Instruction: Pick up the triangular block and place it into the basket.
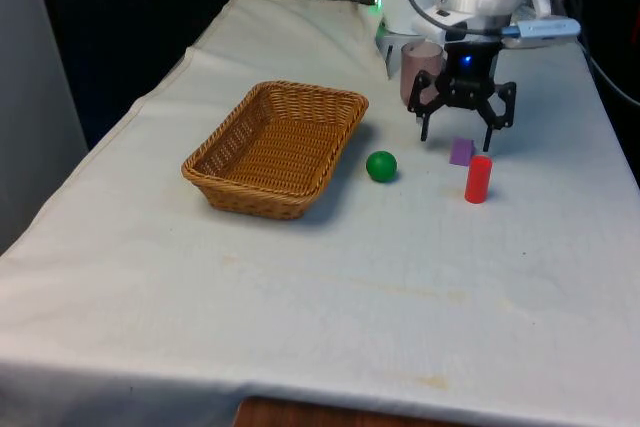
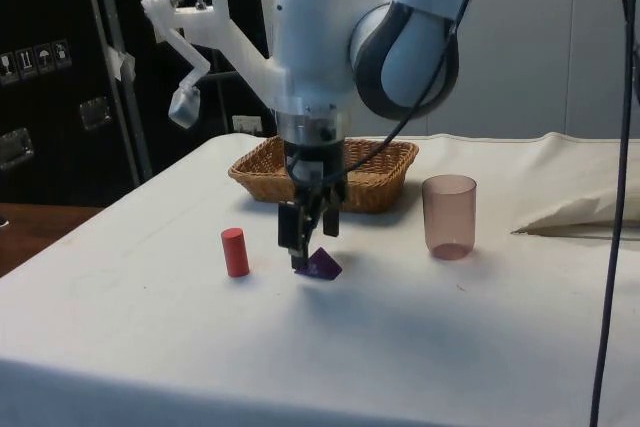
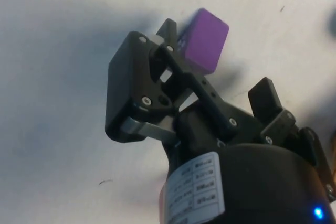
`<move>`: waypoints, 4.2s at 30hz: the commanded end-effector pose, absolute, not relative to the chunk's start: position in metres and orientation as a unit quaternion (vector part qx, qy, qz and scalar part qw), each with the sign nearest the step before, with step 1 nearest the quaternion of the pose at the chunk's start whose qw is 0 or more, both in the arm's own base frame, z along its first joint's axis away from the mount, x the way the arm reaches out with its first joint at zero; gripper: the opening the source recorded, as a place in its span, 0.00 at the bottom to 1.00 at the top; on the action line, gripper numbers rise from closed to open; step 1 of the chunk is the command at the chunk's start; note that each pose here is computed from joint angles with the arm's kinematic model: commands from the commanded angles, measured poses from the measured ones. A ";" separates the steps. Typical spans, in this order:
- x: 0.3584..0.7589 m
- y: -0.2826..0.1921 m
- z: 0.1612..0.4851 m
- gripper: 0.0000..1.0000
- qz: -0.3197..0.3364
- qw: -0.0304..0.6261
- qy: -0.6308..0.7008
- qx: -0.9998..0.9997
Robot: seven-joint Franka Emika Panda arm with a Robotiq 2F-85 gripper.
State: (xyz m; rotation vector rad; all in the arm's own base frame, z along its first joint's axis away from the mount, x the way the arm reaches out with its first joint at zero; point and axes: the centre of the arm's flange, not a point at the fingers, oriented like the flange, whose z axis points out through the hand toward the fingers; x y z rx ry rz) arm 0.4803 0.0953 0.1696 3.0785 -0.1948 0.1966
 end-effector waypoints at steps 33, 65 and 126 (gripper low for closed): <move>0.470 0.091 0.170 0.50 0.074 0.010 -0.055 0.996; 0.480 0.084 0.256 0.33 0.086 0.023 -0.061 0.994; 0.514 -0.099 0.241 0.33 0.125 0.088 -0.056 0.987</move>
